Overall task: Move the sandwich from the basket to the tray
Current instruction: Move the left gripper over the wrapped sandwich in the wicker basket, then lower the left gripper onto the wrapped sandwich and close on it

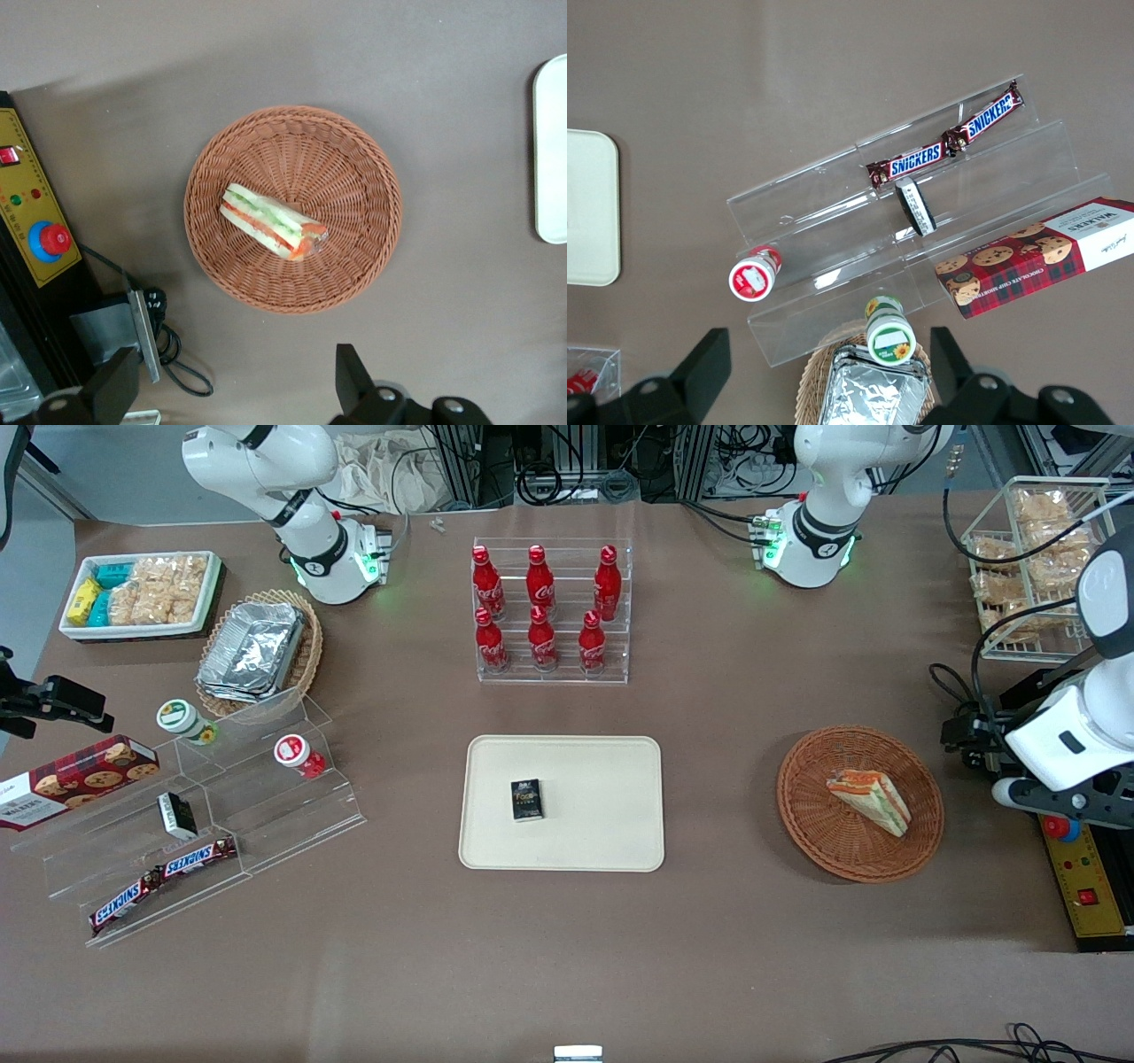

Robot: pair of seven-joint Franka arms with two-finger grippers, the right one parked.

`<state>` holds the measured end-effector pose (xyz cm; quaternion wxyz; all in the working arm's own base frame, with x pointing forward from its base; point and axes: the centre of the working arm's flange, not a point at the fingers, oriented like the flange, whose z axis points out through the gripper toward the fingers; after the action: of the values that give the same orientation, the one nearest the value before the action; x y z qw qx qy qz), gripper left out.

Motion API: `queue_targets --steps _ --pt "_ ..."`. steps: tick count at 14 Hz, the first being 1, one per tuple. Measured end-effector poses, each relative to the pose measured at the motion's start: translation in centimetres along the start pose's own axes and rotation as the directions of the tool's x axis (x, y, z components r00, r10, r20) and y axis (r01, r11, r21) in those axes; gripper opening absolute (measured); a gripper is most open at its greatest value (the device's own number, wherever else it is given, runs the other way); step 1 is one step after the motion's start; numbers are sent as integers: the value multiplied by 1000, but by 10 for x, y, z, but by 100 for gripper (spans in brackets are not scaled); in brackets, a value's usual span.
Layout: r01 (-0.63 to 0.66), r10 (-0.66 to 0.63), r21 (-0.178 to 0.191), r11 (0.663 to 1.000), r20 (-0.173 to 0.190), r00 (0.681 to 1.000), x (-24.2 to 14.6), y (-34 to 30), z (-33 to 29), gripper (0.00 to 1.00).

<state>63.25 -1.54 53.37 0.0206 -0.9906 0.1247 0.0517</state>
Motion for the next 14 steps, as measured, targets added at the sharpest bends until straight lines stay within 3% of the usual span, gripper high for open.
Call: queue_targets --steps 3,6,8,10,13,14 --pt "26 -26 -5 1000 16 1000 6 -2 14 100" --pt "136 -135 -2 991 67 989 10 -3 42 100" --pt "331 -331 11 944 75 941 15 -2 70 100" --pt "560 -560 23 828 57 826 18 0 101 100" --pt "814 -815 31 580 38 579 17 5 136 100" --pt "856 -857 23 516 26 515 18 8 147 100"
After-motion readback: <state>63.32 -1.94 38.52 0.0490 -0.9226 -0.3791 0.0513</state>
